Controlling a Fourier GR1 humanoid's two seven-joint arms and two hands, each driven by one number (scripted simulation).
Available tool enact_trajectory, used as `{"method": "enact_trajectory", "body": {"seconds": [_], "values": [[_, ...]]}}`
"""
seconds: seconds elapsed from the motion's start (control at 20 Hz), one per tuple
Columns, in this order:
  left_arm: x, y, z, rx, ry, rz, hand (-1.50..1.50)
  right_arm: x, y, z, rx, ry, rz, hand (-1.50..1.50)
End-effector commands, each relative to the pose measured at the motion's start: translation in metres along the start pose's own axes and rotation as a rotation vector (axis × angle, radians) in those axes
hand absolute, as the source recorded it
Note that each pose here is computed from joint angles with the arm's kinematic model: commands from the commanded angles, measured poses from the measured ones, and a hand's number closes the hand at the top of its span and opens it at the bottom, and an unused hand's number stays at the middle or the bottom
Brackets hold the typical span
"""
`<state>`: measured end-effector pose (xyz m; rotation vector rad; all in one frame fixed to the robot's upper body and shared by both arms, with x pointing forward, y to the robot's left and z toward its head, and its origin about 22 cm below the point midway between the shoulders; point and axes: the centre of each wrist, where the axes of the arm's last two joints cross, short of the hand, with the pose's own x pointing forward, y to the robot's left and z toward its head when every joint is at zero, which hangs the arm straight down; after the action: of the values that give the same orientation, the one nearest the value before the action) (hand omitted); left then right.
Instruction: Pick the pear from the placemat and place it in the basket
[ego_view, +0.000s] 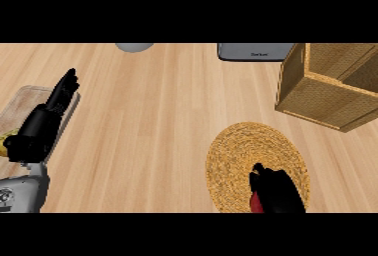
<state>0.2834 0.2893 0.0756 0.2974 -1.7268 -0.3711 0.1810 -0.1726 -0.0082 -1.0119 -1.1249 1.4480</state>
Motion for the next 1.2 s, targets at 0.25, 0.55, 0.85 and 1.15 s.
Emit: {"method": "enact_trajectory", "body": {"seconds": [0.25, 0.55, 0.85, 1.15], "values": [[0.004, 0.005, -0.004, 0.021, -0.003, -0.005, 0.00, -0.205, -0.025, -0.003, 0.088, 0.411, -0.076, 1.50], [0.007, 0.001, -0.004, -0.015, -0.028, 0.004, 0.00, -0.322, -0.078, 0.019, -0.030, 0.543, -0.152, 1.50], [-0.003, -0.012, 0.000, -0.034, -0.011, 0.035, 0.00, -0.373, -0.135, 0.024, -0.436, 0.497, -0.382, 1.50], [-0.001, 0.000, -0.011, -0.024, -0.018, 0.013, 0.00, -0.403, -0.190, 0.035, -0.705, 0.197, -0.690, 1.50]]}}
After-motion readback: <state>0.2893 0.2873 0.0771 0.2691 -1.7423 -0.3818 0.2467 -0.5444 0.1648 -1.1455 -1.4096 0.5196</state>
